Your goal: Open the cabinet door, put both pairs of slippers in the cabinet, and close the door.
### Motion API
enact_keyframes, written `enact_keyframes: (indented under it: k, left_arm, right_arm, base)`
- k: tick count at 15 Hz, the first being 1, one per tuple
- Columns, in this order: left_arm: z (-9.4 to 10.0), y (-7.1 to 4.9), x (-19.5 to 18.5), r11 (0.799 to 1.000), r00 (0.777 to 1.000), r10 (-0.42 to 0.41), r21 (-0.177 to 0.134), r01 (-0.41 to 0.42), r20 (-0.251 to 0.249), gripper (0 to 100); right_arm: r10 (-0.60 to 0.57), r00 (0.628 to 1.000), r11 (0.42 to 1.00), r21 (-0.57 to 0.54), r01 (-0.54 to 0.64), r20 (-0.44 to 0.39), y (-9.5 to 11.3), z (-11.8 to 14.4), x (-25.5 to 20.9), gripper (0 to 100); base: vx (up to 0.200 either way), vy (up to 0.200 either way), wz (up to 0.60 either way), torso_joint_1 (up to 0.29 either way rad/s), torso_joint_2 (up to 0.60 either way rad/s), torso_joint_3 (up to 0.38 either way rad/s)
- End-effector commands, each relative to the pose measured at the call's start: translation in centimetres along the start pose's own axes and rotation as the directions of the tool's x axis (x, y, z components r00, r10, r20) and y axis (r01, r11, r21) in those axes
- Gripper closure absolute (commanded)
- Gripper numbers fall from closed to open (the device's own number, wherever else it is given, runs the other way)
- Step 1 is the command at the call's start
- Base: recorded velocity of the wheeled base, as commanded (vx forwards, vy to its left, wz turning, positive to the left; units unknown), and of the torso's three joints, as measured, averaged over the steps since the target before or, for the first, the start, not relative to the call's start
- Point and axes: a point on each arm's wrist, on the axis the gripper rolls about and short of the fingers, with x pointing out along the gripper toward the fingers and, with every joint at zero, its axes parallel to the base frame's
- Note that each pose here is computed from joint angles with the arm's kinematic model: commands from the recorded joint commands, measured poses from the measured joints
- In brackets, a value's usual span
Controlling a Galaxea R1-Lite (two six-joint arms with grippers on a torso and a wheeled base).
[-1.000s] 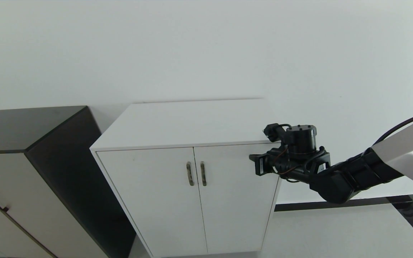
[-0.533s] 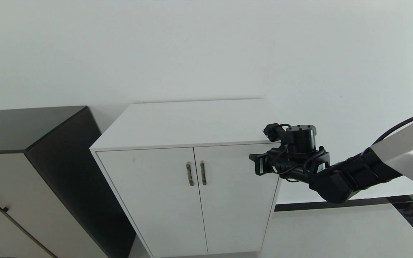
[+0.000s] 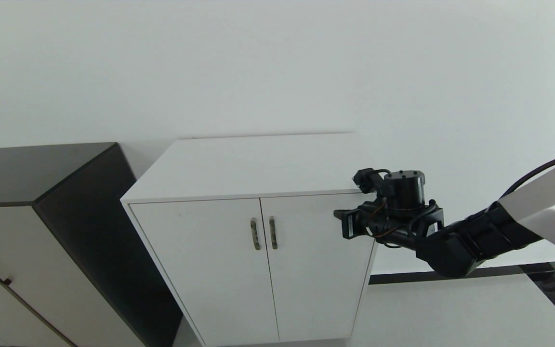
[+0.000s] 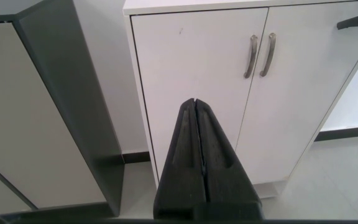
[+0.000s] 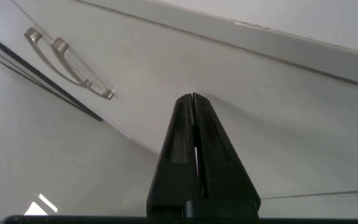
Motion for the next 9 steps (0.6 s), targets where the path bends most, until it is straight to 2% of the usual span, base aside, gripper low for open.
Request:
enact_keyframes:
  k: [1,5,7,9]
  left_arm:
    - [0.0,0.0,0.0,1.000,1.000,0.001,0.000,-0.001,0.000,100]
    - [0.0,0.0,0.0,1.000,1.000,0.000,0.000,0.000,0.000,100]
    - [0.0,0.0,0.0,1.000,1.000,-0.002,0.000,0.002,-0.001,100]
    - [0.0,0.0,0.0,1.000,1.000,-0.002,0.000,0.002,-0.001,100]
  right_arm:
    - [0.017,1.000,1.000,-0.006,-0.017,0.005,0.8,-0.1,-1.2,100]
    - [0.010,1.000,1.000,-0.009,-0.010,-0.004,1.4,-0.2,-5.1,100]
    - [-0.033,0.999,0.999,-0.007,0.033,-0.005,1.3,-0.4,-7.4,100]
    - [-0.107,0.994,0.994,-0.012,0.107,-0.005,0.8,-1.1,-11.7,100]
  base:
    - [0.000,0.000,0.00,0.000,0.00,0.000]
    - [0.000,0.000,0.00,0.000,0.00,0.000]
    - [0.000,0.000,0.00,0.000,0.00,0.000]
    - [0.000,0.000,0.00,0.000,0.00,0.000]
